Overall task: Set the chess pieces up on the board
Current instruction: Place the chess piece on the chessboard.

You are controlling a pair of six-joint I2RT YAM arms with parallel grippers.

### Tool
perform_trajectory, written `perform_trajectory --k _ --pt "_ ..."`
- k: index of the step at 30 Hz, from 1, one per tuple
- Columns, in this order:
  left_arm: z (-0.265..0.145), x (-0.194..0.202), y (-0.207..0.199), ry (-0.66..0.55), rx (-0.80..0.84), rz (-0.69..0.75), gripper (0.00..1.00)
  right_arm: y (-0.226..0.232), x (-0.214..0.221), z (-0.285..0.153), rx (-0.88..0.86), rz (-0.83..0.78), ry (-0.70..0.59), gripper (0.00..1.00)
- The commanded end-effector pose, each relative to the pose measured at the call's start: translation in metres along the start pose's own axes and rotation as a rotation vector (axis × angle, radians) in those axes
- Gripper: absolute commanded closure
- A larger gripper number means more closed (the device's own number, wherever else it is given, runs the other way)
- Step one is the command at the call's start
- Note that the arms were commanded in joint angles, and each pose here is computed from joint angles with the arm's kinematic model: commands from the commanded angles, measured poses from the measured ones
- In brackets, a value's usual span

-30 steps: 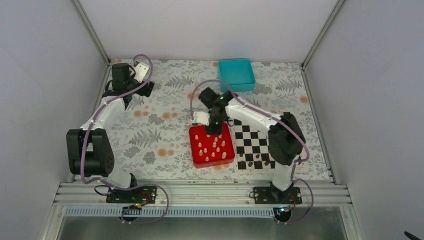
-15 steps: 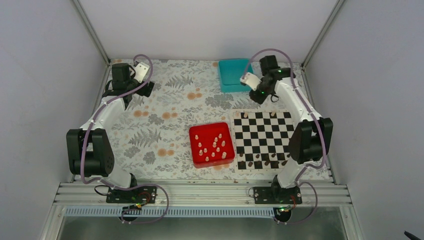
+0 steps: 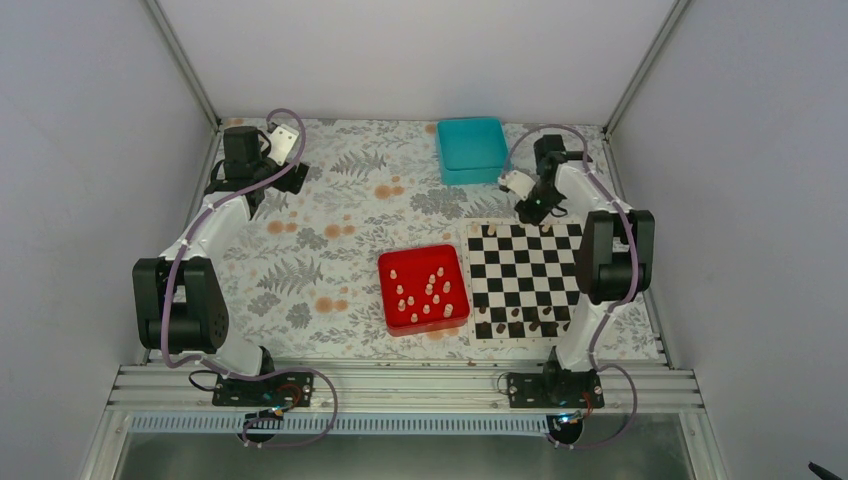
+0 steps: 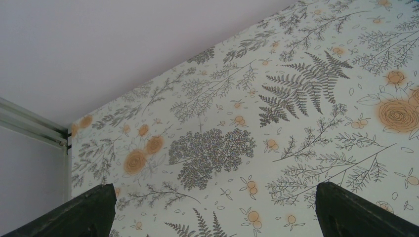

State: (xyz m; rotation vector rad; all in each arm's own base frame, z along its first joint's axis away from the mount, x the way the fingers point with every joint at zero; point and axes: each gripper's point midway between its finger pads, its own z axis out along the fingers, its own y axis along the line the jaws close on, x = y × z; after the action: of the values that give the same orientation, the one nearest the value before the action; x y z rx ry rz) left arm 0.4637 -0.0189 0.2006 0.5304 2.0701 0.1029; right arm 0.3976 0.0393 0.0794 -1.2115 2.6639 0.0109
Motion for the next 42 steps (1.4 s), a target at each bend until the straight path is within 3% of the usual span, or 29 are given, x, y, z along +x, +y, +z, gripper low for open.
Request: perform_trajectory --k 1,37,42 --pt "-0.002 -0.004 -0.002 -0.014 0.008 0.009 0.0 -0.021 0.015 0.007 0.042 0.022 0.018 0.91" --pt "0.001 -0.003 -0.002 -0.007 0.016 0.008 0.0 -0.021 0.042 0.04 -0.01 0.064 0.078 0.88" --pt "0.001 -0.003 -0.002 -0.007 0.016 0.008 0.0 -0.024 0.044 0.04 0.004 0.07 0.081 0.74"
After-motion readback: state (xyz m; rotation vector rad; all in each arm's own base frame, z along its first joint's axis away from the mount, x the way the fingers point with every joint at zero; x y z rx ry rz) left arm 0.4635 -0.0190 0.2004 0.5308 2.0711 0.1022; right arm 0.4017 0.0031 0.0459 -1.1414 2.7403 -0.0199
